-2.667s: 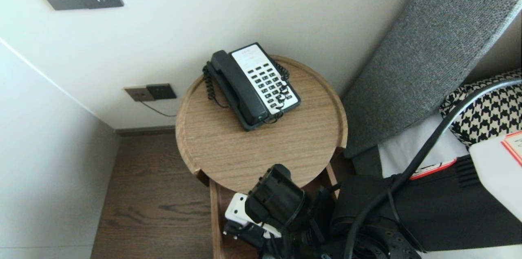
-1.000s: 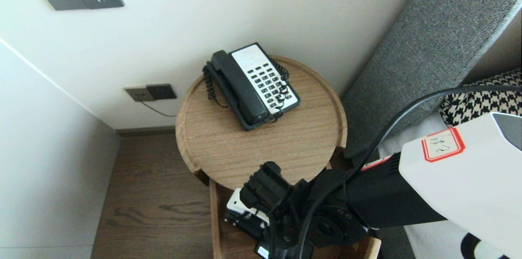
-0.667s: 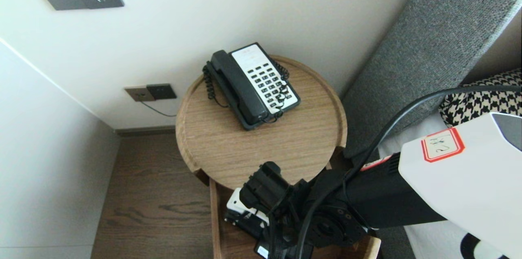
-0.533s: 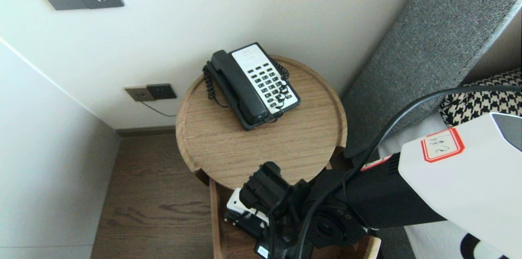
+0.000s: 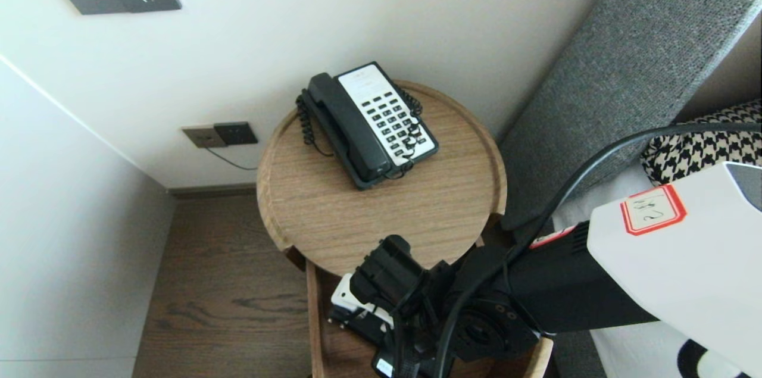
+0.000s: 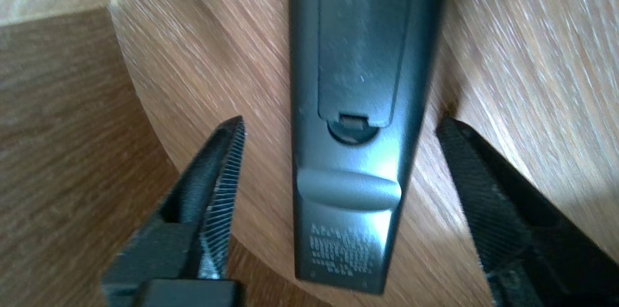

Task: Put the remote controls on the table in the drawer one by one

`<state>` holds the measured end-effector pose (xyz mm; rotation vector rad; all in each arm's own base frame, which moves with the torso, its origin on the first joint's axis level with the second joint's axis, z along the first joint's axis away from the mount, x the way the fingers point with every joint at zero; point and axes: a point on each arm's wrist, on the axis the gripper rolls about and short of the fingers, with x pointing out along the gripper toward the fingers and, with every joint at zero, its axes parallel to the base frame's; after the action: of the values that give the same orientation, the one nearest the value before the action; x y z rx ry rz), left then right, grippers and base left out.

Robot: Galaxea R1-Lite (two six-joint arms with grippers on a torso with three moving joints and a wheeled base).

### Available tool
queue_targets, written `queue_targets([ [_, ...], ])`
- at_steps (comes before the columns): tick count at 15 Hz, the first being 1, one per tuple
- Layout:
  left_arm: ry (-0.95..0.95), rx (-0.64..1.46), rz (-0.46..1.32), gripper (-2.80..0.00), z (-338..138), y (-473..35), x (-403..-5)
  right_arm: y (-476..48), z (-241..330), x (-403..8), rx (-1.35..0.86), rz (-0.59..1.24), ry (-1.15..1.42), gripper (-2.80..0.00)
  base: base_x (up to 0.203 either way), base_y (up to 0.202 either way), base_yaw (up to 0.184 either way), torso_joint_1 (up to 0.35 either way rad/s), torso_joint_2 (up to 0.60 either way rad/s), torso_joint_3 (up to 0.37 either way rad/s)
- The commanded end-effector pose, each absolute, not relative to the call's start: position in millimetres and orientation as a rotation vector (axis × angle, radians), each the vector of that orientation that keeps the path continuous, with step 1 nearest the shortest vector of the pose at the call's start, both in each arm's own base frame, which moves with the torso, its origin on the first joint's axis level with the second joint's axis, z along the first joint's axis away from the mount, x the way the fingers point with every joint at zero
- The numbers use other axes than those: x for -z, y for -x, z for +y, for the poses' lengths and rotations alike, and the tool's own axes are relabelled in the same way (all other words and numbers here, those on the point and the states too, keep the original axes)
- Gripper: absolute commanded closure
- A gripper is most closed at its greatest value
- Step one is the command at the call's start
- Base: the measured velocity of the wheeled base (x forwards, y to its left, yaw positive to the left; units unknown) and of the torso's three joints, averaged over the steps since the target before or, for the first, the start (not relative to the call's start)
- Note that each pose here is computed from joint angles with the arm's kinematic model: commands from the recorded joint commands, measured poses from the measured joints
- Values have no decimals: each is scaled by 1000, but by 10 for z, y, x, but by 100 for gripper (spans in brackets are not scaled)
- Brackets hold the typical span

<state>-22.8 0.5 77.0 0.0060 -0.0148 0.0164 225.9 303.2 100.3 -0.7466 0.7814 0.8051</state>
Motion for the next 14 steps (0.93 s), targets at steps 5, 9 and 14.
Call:
queue_targets([
  [5, -6, -17, -15, 0, 5, 228, -771, -2152, 2926, -1264, -791, 723, 733, -280, 0, 0, 0, 0, 0, 0],
  [9, -6, -17, -15, 0, 5, 228, -771, -2098, 2865, -1442, -778, 678, 718, -280, 0, 0, 0, 0, 0, 0],
  [14, -6, -17, -15, 0, 5, 228, -771, -1931, 2732, -1647, -789, 681, 719, -280, 0, 0, 0, 0, 0, 0],
])
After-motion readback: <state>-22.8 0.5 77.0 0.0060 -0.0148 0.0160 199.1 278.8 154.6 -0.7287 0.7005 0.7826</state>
